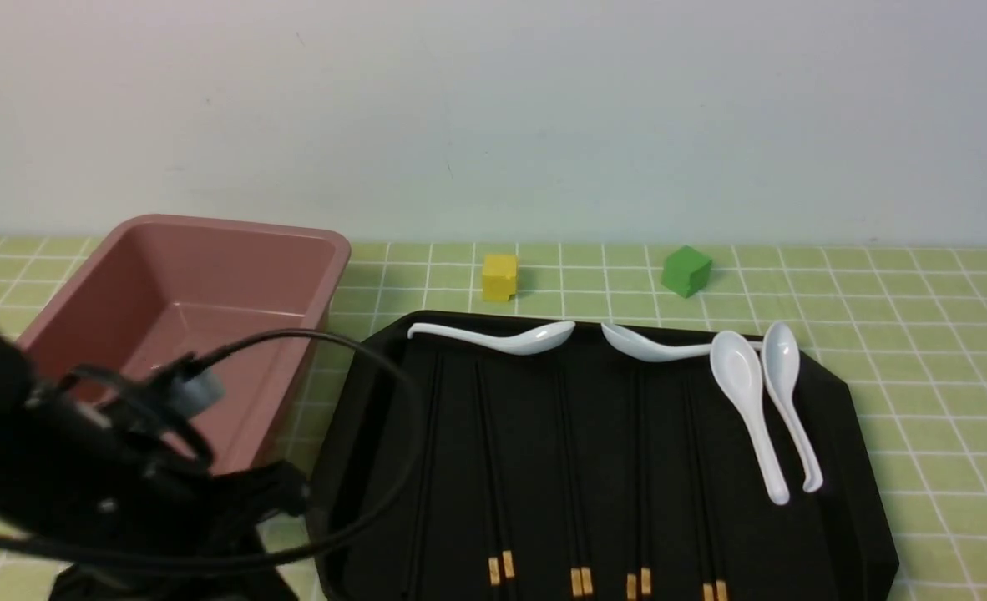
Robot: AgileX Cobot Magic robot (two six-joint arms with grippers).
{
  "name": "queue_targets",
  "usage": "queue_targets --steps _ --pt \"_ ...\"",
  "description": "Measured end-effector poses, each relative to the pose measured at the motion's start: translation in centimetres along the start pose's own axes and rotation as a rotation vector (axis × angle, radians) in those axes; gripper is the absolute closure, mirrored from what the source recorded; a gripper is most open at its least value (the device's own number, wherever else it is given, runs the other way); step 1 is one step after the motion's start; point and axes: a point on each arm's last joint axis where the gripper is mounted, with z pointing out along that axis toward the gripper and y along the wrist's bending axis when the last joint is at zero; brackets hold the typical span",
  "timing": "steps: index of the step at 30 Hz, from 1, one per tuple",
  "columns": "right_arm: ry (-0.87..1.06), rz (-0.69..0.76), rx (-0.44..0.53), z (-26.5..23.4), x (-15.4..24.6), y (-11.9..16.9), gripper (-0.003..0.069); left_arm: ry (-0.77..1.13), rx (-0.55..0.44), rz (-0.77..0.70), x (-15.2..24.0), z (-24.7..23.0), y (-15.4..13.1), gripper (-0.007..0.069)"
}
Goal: On green tablecloth take chopsticks from black tray and put them in box.
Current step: 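Reach over to the black tray and grasp a pair of chopsticks with the left gripper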
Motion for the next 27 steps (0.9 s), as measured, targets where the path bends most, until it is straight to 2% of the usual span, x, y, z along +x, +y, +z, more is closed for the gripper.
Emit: queue_targets --steps 3,7,11,14,15,16,19,27 --pt "0.000 0.000 0.000 0.0 0.0 0.0 0.0419 0.038 -0.104 0.047 -2.0 2.5 -2.5 0.0632" --pt "0.000 0.000 0.000 0.0 0.0 0.0 0.0419 0.019 -0.219 0.073 -4.1 4.7 -4.7 0.0575" --pt "0.000 0.000 0.000 0.0 0.0 0.0 0.0419 -0.026 -0.314 0.131 -6.2 6.6 -7.1 0.0461" --pt "0.000 0.000 0.000 0.0 0.0 0.0 0.0419 -0.042 -0.352 0.186 -7.1 8.0 -8.2 0.0361" --pt "0.000 0.000 0.000 0.0 0.0 0.0 0.0419 -0.042 -0.352 0.186 -7.1 8.0 -8.2 0.0361" --pt "0.000 0.000 0.000 0.0 0.0 0.0 0.0419 -0.045 -0.359 0.203 -7.7 8.9 -8.7 0.0323" --pt "0.000 0.000 0.000 0.0 0.0 0.0 0.0419 -0.056 -0.369 0.219 -8.5 10.0 -8.9 0.0291" --pt "0.000 0.000 0.000 0.0 0.0 0.0 0.0419 -0.101 -0.437 0.287 -10.0 12.3 -8.0 0.0299"
